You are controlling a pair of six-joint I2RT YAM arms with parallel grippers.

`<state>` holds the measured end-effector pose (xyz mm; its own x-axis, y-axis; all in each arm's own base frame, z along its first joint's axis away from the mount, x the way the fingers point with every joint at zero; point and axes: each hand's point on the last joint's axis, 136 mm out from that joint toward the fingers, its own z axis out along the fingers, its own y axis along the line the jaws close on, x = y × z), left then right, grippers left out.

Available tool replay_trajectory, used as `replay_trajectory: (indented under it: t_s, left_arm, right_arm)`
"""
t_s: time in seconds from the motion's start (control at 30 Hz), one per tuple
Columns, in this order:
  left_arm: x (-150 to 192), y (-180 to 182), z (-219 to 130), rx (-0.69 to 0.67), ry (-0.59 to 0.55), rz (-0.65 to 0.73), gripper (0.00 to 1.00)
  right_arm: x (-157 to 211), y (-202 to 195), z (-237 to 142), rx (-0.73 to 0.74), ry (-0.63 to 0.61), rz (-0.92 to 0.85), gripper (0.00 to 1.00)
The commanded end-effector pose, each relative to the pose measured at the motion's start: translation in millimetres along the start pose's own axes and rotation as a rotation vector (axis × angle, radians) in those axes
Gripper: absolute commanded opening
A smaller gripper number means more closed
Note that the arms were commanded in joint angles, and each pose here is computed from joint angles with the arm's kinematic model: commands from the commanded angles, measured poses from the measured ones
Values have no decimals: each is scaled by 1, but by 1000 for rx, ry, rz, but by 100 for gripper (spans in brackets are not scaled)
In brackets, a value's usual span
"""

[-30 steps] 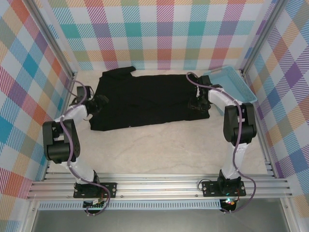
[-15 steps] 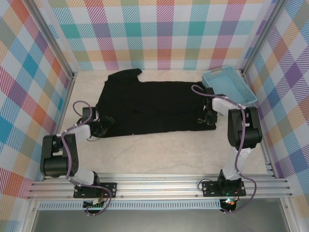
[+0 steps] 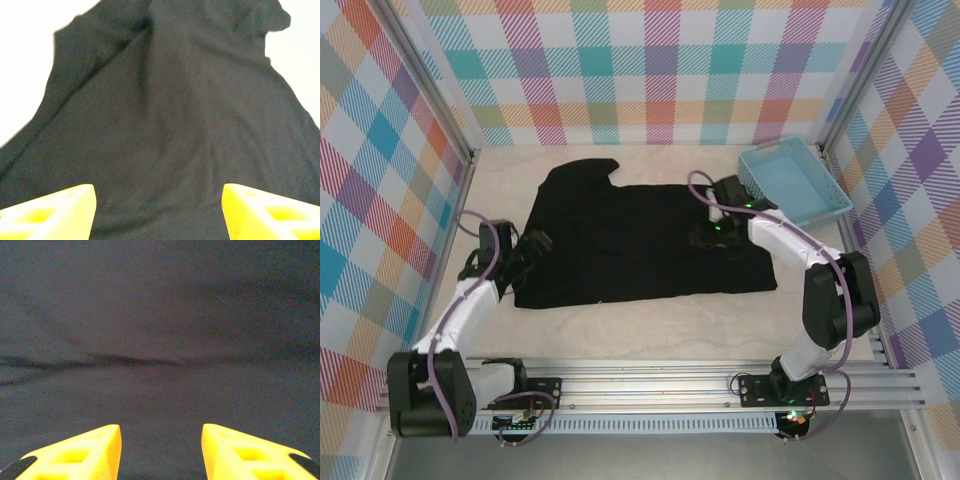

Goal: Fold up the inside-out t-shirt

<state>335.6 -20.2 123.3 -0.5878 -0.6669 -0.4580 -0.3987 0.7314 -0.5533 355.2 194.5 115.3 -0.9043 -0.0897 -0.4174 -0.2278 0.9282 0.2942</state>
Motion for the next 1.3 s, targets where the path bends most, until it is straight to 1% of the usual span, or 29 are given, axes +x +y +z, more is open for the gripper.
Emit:
replay_trajectory:
  t_s: [0.0,0.1,0.2,0.33,0.5,0.77,0.97,1.1,1.27]
  left_arm:
    - [-27,-12,27,-14,-37,45,67]
    - [-42,-16,55,-28,-26,34,67]
    - [-51,-21,72,-22,-28,28,67]
    - [-44,-21,92,-15,25,21,66]
    - [-31,-13,103,-20,65,23,66]
    - [-25,-8,101,-31,80,41,66]
    - [-20,-2,104,-47,91,49,66]
    - [-18,0,107,-45,97,49,66]
    - [-15,3,110,-53,106,50,66]
  right_arm:
    - [-27,112,7,-376,-81,-142,46]
    - [-30,167,31,-510,-82,-139,43]
    - [-35,193,62,-521,-55,-111,36]
    - [-40,216,101,-529,-11,-112,34]
    - [-38,233,137,-558,36,-101,35]
    - [-29,244,173,-551,107,-88,35]
    - [-20,250,187,-555,147,-77,33]
    - [-16,249,195,-534,165,-74,26]
    - [-23,251,194,-528,143,-80,13]
